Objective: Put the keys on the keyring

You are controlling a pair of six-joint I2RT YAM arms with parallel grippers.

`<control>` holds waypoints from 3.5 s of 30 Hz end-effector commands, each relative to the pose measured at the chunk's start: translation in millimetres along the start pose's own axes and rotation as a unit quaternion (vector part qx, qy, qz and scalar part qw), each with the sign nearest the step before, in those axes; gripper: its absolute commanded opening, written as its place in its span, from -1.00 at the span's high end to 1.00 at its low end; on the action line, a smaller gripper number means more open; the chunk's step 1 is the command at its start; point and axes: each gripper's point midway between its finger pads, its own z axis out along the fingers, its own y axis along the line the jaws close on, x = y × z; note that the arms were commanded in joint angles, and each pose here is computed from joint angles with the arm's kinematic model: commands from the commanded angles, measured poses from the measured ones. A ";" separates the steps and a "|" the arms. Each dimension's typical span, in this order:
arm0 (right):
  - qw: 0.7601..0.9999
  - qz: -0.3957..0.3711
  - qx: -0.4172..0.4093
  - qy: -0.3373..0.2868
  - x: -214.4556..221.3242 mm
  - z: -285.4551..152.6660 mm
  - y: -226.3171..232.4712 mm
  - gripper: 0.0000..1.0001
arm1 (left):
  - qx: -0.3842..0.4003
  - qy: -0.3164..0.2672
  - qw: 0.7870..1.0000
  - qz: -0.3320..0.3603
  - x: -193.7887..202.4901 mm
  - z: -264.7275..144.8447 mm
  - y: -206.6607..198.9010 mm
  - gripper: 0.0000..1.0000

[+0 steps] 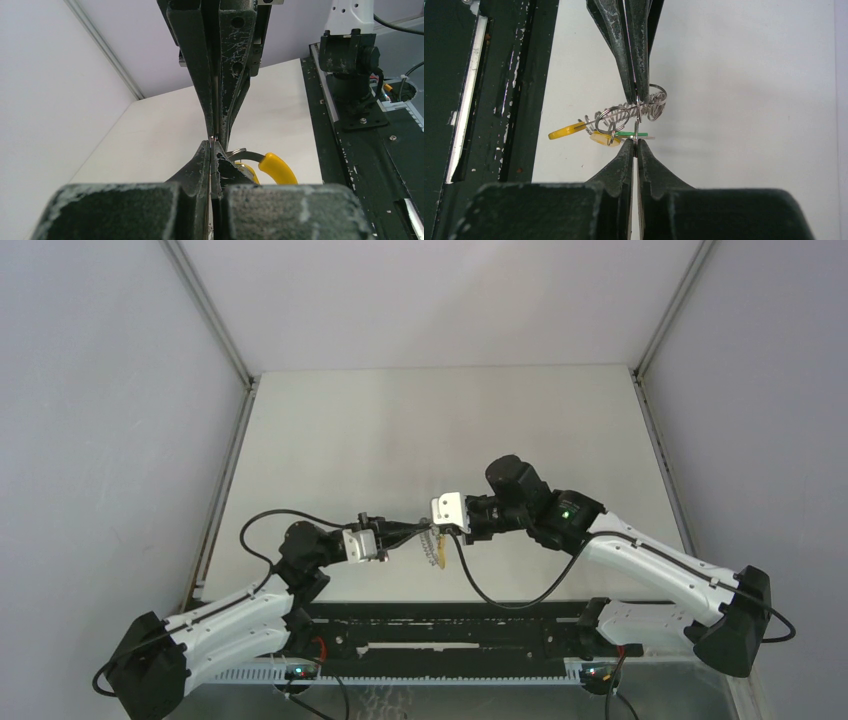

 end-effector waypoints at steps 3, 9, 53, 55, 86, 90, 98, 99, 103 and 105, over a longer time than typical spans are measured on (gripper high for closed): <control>0.999 -0.023 0.010 -0.035 -18.8 -4.4 -4.5 1.00 | 0.003 -0.023 1.000 0.011 -14.3 1.5 1.7 1.00; 0.999 -0.027 0.009 -0.044 -23.1 -5.3 -4.2 1.00 | 0.007 -0.022 1.000 0.009 -13.5 2.3 1.0 1.00; 0.999 -0.023 -0.010 -0.046 -22.5 -6.9 4.5 1.00 | -0.004 -0.022 1.000 0.017 -15.0 0.2 4.3 1.00; 0.999 -0.023 -0.006 -0.042 -20.9 -6.6 2.8 1.00 | -0.004 -0.023 1.000 0.018 -16.1 0.2 4.3 1.00; 0.999 -0.016 -0.002 -0.031 -16.5 -4.4 -0.9 1.00 | 0.002 -0.025 1.000 0.017 -17.8 1.3 3.2 1.00; 1.000 -0.012 -0.001 -0.021 -11.6 -3.2 -1.3 1.00 | -0.001 -0.025 1.000 0.018 -18.0 0.9 4.0 1.00; 0.999 -0.016 0.001 -0.029 -15.7 -4.9 -2.0 1.00 | 0.001 -0.025 1.000 0.017 -17.4 0.8 3.1 1.00; 0.999 -0.016 0.001 -0.030 -16.6 -5.0 -2.0 1.00 | 0.003 -0.025 1.000 0.016 -17.7 1.2 2.5 1.00; 0.999 -0.018 0.002 -0.034 -18.3 -5.6 -2.4 1.00 | 0.008 -0.025 1.000 0.013 -17.1 1.9 1.4 1.00; 0.999 -0.018 0.003 -0.035 -19.1 -5.6 -2.5 1.00 | 0.010 -0.026 1.000 0.013 -17.8 2.3 1.0 1.00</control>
